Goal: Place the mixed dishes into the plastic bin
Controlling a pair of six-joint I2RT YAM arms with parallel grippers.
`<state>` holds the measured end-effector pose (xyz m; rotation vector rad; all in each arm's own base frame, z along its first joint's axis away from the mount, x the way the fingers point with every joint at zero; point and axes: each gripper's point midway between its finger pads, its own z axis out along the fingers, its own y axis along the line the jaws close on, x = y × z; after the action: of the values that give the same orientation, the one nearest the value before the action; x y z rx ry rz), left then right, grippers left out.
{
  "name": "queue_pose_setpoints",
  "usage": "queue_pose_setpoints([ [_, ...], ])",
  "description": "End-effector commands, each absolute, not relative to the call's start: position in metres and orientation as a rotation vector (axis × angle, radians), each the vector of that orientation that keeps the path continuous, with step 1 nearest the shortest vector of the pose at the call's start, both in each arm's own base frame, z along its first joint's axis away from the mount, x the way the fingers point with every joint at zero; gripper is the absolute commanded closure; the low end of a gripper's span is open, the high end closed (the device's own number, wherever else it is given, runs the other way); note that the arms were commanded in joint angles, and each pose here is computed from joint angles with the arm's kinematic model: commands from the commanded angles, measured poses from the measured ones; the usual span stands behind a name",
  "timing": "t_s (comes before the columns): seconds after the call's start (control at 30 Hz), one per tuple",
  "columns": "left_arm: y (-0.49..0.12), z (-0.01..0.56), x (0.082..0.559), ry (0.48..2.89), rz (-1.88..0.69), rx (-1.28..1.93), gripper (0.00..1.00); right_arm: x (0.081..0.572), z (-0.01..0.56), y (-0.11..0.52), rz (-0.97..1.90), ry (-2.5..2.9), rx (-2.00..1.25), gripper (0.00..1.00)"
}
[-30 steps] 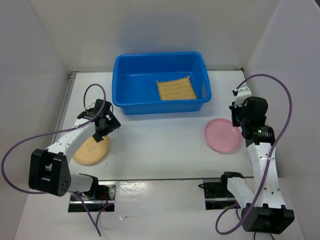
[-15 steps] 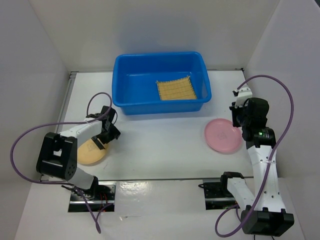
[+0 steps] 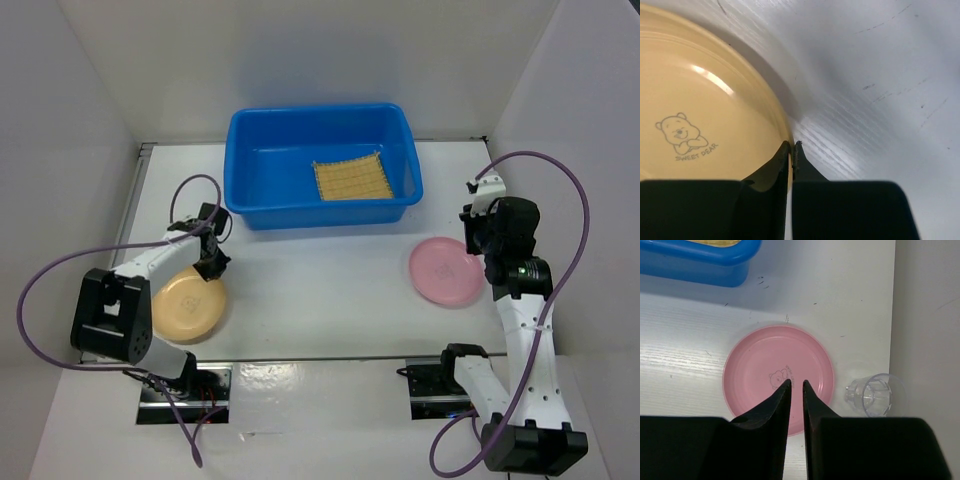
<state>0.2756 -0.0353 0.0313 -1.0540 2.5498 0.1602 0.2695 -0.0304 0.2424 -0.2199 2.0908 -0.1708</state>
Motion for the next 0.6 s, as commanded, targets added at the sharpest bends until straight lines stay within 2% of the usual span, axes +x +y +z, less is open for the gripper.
queue_pose_setpoints([
  [0.0, -0.032, 0.07, 0.292, 2.448, 0.081, -1.064, 1.0, 0.272, 0.255, -0.033, -0.193, 2.032, -0.209, 0.8],
  [0.13, -0.041, 0.191, 0.339, 2.193, -0.148, -0.889, 1.0, 0.271, 0.253, -0.033, -0.193, 2.032, -0.209, 0.8],
  [0.27, -0.058, 0.297, 0.366, 2.033, -0.33, -0.764, 1.0, 0.27, 0.253, -0.035, -0.202, 2.034, -0.204, 0.8],
  [0.43, -0.103, 0.358, 0.416, 2.05, -0.448, -0.517, 1.0, 0.27, 0.253, -0.035, -0.202, 2.034, -0.204, 0.8],
  [0.47, -0.119, 0.341, 0.429, 2.128, -0.448, -0.478, 1.0, 0.27, 0.253, -0.037, -0.208, 2.036, -0.185, 0.8],
  [0.5, -0.135, 0.379, 0.436, 2.066, -0.52, -0.404, 1.0, 0.27, 0.253, -0.037, -0.208, 2.036, -0.185, 0.8],
  [0.53, -0.147, 0.384, 0.442, 2.072, -0.516, -0.346, 1.0, 0.273, 0.252, -0.037, -0.208, 2.038, -0.185, 0.8],
  [0.57, -0.162, 0.356, 0.455, 2.163, -0.489, -0.314, 1.0, 0.273, 0.252, -0.038, -0.217, 2.039, -0.18, 0.8],
])
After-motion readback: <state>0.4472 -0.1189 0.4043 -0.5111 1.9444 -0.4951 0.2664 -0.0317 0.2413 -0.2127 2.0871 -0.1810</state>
